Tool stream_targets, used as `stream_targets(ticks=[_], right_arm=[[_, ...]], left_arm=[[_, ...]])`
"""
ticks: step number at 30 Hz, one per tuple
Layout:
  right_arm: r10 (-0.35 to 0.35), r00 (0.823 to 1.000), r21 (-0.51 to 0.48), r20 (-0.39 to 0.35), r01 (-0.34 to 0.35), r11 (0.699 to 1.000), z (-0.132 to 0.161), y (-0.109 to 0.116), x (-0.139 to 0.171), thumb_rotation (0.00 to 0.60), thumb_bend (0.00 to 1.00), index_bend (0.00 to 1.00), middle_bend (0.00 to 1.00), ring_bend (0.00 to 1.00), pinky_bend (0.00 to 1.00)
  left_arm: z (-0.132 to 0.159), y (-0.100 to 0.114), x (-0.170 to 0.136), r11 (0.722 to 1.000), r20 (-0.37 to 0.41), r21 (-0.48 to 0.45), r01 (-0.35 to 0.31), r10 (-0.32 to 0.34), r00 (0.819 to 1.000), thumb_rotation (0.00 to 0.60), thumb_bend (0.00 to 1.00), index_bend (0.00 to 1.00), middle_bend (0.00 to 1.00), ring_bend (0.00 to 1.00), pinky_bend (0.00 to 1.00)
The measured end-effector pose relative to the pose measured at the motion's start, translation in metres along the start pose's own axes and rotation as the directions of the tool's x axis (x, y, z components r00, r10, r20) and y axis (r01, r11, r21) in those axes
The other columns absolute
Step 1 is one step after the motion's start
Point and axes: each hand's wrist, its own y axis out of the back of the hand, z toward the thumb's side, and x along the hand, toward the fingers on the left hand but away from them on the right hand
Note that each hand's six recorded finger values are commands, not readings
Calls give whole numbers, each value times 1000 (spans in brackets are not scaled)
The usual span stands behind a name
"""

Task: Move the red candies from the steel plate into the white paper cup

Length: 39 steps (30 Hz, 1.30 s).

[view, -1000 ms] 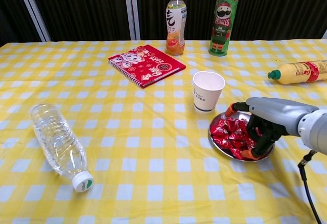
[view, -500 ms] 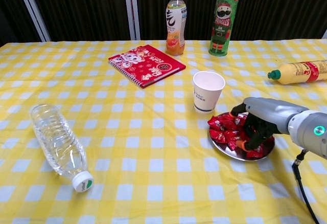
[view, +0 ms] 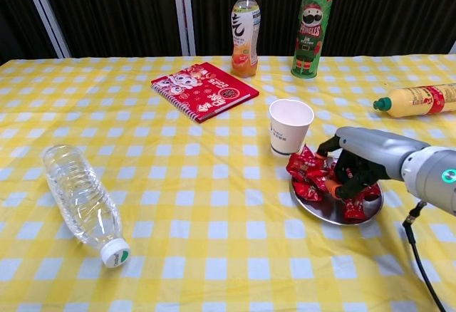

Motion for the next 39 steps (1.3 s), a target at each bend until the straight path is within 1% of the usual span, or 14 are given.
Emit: stream_targets(ticks=[12,19,25,32,39], right_arm=[[-77,997,-4,-22,76,997,7,36,11,600,565,602,805,811,922],[-137,990,-37,-37,136,990,18,67,14,600,565,602,805,811,921],[-162,986,-64,-50,158,985,30,88,9,600,565,602,805,811,922],[-159,986,-52,-57,156,986,40,96,-2,600,565,602,805,811,922],[-136,990,-48,-43,134,990,43,90,-20,600,565,602,805,811,922]], left_arm=[[-1,0,0,1000,-2,-4,1,-1,1000,600,93,0,0,0,0],[0,0,0,1000,0,-6,3,-3,1000,600,93,0,0,0,0],[0,0,1,1000,-1,-10,4,-4,1000,600,93,0,0,0,0],[0,-1,3,1000,-5,-20,12,-13,1000,600,93,0,0,0,0],[0,0,5,999,-5,-27,18,-18,1000,600,93,0,0,0,0]])
